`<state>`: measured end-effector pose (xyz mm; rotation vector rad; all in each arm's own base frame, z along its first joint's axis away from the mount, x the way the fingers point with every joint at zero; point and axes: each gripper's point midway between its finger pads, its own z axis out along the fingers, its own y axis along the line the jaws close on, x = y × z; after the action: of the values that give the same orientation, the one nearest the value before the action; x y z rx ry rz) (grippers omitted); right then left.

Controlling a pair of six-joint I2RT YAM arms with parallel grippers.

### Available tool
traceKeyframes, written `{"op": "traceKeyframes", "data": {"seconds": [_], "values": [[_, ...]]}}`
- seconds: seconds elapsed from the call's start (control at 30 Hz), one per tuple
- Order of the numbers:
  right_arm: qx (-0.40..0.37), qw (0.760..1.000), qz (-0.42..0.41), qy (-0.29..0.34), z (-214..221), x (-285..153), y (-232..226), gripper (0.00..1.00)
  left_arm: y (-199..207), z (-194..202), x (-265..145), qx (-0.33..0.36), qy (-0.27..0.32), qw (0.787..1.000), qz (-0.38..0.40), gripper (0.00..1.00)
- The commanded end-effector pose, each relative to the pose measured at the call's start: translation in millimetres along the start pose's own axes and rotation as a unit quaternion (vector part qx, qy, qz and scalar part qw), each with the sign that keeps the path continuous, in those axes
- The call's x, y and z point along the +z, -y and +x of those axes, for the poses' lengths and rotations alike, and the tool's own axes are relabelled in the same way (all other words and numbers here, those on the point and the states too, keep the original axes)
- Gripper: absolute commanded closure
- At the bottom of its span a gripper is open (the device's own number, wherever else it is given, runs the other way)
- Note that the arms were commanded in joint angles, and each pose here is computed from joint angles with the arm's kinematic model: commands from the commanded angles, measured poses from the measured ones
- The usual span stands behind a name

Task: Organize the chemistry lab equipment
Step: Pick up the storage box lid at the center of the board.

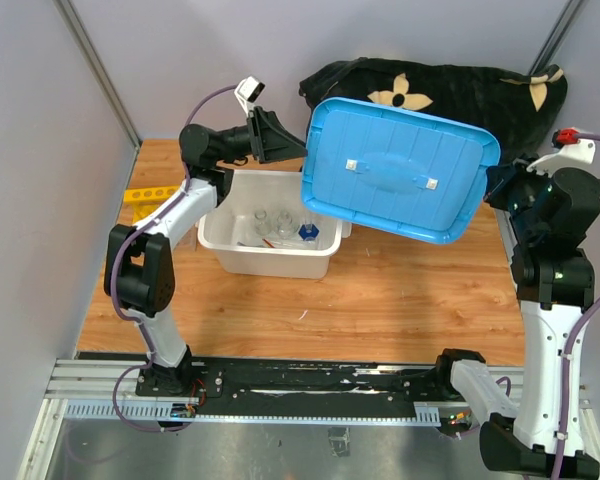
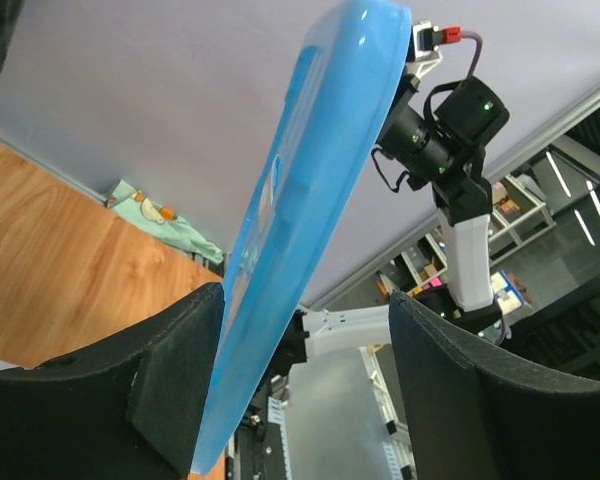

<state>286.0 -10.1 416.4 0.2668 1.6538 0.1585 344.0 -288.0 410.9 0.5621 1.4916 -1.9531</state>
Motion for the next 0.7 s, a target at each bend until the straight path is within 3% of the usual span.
{"op": "traceKeyframes", "data": {"seconds": [0.0,0.4,0.67], "values": [[0.016,0.999,-0.018,0.032,-18,2,-9,0.99,2,15,0,0.022,-0.024,0.999,-0.006,0.32],[0.024,0.999,-0.026,0.024,-15,10,-12,0.99,-16,12,1,0.040,-0.016,0.998,-0.043,0.52],[0.027,0.999,-0.030,0.022,-14,13,-14,0.99,-39,10,-3,0.090,-0.024,0.987,-0.128,0.51]]}}
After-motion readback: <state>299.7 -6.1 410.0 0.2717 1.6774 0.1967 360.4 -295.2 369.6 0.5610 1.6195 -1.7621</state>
